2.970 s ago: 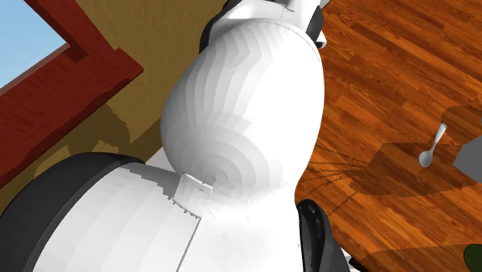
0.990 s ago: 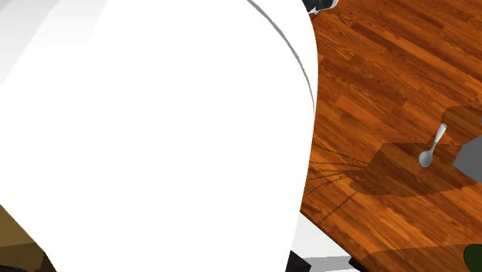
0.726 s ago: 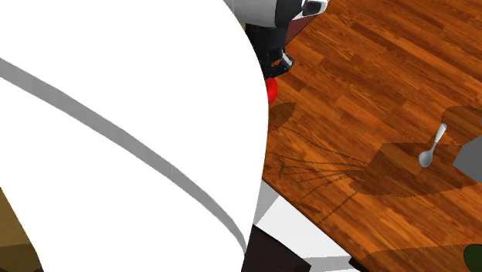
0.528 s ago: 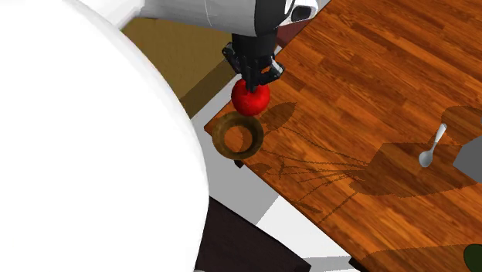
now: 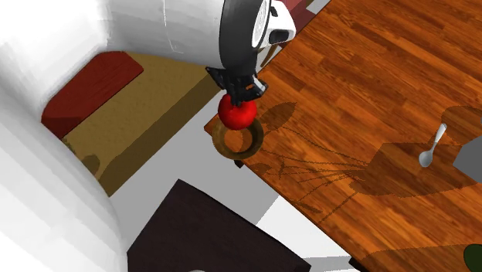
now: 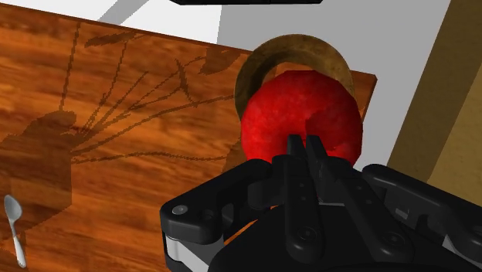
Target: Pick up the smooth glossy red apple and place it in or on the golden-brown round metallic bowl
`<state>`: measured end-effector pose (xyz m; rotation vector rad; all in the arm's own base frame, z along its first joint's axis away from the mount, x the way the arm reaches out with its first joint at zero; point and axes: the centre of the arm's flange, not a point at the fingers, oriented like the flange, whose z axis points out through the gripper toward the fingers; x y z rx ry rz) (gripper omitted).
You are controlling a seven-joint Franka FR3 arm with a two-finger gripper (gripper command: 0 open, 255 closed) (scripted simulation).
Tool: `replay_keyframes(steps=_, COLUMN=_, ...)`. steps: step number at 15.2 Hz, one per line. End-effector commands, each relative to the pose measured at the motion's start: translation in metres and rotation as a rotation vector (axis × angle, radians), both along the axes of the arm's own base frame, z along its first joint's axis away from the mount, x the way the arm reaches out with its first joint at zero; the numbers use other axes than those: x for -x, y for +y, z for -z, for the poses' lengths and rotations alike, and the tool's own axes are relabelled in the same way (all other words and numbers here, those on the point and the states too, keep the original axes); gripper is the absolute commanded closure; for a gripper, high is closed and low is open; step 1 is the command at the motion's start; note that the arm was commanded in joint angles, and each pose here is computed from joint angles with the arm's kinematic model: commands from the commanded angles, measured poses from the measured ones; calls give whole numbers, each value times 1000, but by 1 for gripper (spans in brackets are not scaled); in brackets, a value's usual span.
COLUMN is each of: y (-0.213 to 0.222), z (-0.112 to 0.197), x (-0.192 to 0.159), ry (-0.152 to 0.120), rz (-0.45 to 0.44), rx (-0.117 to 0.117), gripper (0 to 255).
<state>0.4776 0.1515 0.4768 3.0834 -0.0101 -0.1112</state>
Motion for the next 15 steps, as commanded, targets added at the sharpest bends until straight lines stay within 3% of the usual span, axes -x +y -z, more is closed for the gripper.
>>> replay_keyframes(steps=1, y=0, z=10, x=1, ry=0, rz=0, rx=0, gripper=255)
replay_keyframes(steps=15, y=0, z=84, x=1, ry=0, rz=0, rx=0, gripper=255)
